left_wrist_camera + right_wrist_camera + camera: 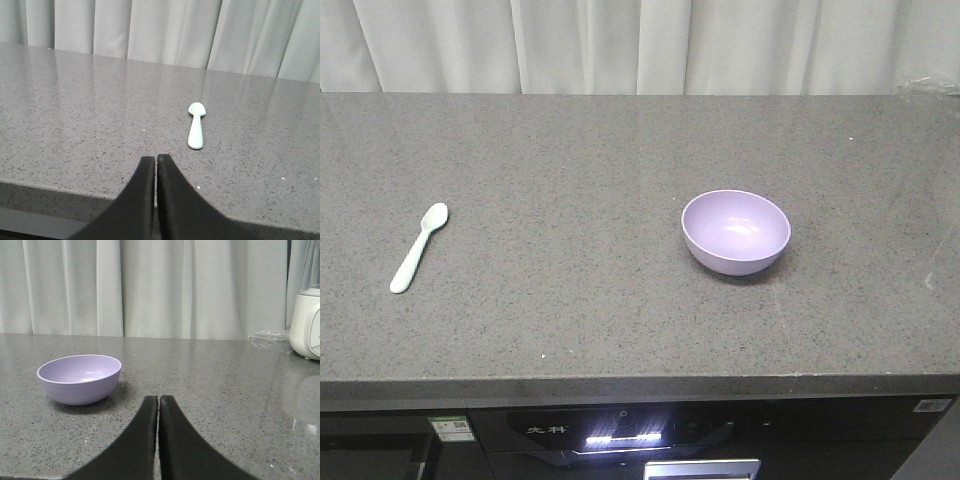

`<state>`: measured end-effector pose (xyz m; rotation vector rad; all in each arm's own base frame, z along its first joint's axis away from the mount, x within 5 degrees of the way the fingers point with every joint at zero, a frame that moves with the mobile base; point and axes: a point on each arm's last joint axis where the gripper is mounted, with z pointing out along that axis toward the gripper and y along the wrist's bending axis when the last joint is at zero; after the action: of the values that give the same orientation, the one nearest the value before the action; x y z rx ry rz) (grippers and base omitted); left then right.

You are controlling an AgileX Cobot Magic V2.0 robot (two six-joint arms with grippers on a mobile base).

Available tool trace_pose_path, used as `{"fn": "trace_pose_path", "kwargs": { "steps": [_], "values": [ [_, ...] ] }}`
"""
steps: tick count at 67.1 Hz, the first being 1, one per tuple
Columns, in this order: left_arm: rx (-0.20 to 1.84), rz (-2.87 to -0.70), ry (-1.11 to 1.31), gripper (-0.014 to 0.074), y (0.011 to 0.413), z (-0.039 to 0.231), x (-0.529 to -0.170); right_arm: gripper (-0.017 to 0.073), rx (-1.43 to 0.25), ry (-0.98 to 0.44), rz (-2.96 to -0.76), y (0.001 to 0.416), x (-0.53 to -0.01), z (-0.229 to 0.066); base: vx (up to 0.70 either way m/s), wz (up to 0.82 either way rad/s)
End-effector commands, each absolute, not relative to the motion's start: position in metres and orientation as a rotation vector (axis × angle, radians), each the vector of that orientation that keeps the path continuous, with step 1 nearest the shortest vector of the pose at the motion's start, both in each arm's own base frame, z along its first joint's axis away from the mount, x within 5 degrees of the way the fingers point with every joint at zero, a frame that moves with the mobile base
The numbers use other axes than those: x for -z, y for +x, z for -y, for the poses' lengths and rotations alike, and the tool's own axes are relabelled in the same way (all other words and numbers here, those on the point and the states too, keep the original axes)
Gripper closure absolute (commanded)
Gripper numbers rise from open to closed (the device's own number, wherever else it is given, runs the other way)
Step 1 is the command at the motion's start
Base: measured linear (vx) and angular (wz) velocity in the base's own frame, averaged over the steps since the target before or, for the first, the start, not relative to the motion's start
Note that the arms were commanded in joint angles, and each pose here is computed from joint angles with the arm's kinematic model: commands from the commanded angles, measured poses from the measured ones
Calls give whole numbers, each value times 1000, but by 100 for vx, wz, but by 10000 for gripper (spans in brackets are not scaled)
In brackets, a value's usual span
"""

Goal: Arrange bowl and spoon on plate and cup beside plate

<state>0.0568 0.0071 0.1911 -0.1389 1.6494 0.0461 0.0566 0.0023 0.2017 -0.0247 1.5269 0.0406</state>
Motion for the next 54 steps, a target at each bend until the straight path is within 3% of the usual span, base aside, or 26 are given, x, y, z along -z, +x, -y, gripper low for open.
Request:
{"fn": "trace_pose_path", "kwargs": {
  "steps": [1,54],
  "values": [
    [-27,-1617,-135,599,59,-6,-188,561,-30,-28,-1451,56,-206,-2,4,0],
    [-27,-1617,-135,599,59,-6,-188,561,-30,-28,-1451,56,-206,-2,3,0]
  ]
}}
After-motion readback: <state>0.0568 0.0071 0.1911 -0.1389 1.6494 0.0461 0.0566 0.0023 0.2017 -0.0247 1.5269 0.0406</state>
